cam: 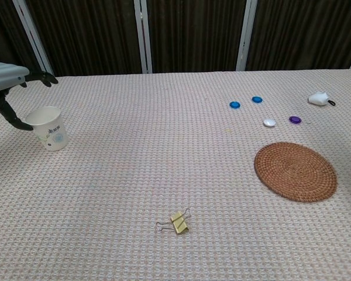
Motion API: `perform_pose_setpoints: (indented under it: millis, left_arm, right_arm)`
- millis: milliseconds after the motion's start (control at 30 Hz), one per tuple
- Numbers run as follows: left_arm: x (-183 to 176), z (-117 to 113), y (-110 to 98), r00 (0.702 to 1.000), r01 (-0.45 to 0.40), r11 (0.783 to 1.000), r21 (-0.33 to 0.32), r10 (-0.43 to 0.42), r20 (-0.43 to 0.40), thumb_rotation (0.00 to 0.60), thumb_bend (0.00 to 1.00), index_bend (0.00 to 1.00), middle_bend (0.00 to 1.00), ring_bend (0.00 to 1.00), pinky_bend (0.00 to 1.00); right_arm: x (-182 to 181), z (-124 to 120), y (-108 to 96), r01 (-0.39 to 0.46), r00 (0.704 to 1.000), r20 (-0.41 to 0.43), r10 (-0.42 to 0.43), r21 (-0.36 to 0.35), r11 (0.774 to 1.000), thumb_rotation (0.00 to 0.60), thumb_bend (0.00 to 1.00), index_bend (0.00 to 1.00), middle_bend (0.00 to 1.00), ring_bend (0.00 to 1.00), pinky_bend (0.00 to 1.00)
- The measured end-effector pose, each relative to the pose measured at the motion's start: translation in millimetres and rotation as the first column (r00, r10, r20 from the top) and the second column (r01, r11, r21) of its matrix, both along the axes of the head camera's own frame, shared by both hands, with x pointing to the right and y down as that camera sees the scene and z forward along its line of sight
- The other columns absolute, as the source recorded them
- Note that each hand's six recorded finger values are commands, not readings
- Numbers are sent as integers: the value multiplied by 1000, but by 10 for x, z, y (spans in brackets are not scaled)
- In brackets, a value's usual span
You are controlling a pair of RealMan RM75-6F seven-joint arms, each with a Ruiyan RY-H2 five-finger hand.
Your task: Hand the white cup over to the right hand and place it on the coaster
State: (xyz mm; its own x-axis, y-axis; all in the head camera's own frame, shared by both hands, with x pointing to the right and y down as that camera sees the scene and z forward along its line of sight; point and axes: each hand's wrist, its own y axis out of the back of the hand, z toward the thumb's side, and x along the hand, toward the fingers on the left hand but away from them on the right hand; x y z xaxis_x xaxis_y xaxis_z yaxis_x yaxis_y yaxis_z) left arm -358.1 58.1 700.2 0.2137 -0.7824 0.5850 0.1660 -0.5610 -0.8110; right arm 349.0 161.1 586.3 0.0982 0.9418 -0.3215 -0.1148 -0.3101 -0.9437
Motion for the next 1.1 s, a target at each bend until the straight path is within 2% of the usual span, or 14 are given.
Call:
perform_pose_setpoints:
  millis: [233,367,500,700,933,1100]
  left_arm:
    - [65,104,-18,1000,-19,999,-26,19,21,600,56,449,398,292,419]
    - [90,115,-14,1000,-19,999,-39,19,19,600,90,511,445,333,450]
    - [138,84,-15,1000,-26,999,-38,26,12,600,88,512,446,333,451]
    - [341,-95,-38,998,-32,999,1,32,-62,600,72,509,442,332,450]
    - [949,-382,0,970,-104,994,37,110,-219,600,65,501,438,332,450]
    - [1474,-431,63,941,-177,984,36,179,-287,600,65,501,438,332,450]
  right_arm:
    - [6,8,-11,-4,1000,-3,4,0,1000,600,0,0,0,0,0]
    - [12,11,-9,-7,1000,-2,7,-1,1000,600,0,0,0,0,0]
    - [19,1,-16,-11,1000,2,11,1,1000,600,0,0,0,0,0]
    - [37,-15,-30,-20,1000,11,20,3,1000,600,0,0,0,0,0]
    - [68,-28,-54,-33,999,17,33,3,999,600,0,0,0,0,0]
    - [105,-44,-77,-48,999,20,47,9,999,600,0,0,0,0,0]
